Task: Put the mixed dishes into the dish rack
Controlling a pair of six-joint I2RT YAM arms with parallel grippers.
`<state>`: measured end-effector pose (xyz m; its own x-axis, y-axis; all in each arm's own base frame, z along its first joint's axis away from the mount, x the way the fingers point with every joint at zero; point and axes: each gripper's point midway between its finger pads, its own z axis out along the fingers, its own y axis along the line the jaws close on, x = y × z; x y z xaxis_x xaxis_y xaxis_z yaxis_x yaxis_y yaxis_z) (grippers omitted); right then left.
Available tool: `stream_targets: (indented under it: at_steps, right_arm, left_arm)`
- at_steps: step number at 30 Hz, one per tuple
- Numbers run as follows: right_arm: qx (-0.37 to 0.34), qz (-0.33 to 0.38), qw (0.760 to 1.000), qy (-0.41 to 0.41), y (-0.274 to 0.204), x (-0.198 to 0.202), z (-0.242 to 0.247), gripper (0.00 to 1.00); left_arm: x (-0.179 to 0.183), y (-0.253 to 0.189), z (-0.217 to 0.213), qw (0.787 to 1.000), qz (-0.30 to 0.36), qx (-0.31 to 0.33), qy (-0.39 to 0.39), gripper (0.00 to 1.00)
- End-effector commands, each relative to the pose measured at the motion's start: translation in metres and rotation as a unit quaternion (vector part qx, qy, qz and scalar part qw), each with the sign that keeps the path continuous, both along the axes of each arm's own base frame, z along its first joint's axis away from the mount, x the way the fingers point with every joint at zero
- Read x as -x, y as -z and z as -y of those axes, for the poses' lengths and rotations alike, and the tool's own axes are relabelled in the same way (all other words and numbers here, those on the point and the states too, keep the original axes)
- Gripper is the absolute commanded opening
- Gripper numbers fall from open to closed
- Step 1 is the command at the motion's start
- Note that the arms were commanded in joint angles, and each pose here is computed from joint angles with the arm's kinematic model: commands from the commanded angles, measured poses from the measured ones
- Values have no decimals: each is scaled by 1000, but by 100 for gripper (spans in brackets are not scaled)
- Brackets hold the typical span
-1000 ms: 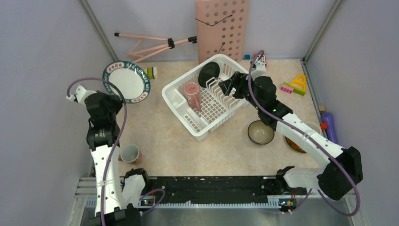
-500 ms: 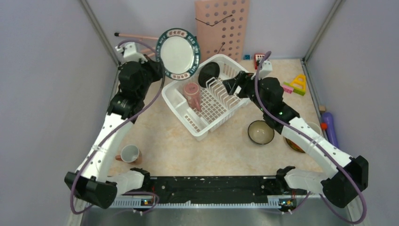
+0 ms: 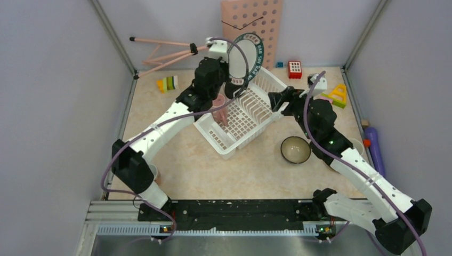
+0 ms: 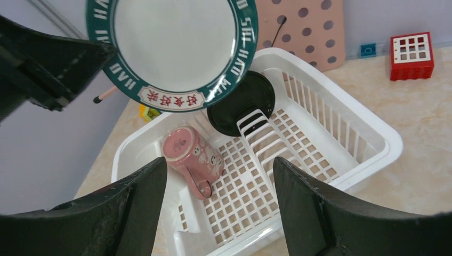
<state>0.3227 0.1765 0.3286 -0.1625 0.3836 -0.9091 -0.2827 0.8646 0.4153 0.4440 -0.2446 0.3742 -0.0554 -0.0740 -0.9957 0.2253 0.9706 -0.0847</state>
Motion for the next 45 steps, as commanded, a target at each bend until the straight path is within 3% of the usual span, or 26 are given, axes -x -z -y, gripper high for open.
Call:
stream_targets:
  at_steps: [1,9,16,36,45]
  right_arm:
    - [12,37,998,39,-15,5,24,71]
    - [14,46,998,29,-7,15,27,69]
    - [19,39,999,26,-1,11,23,68]
    - [21,28,999,33,5,9,25,67]
    - [18,23,999,30,7,10,24,67]
  left_arm:
    - [-20,-45,14,995,98,-27,-11,0]
    - [-50,-8,15,981,107,-145,-77,0]
    - [-56,21,22,965,113,-204,-117,0]
    - [-45,108,24,973,65,-201,-91,0]
    - [-35,99,16,976,84,-180,-93,0]
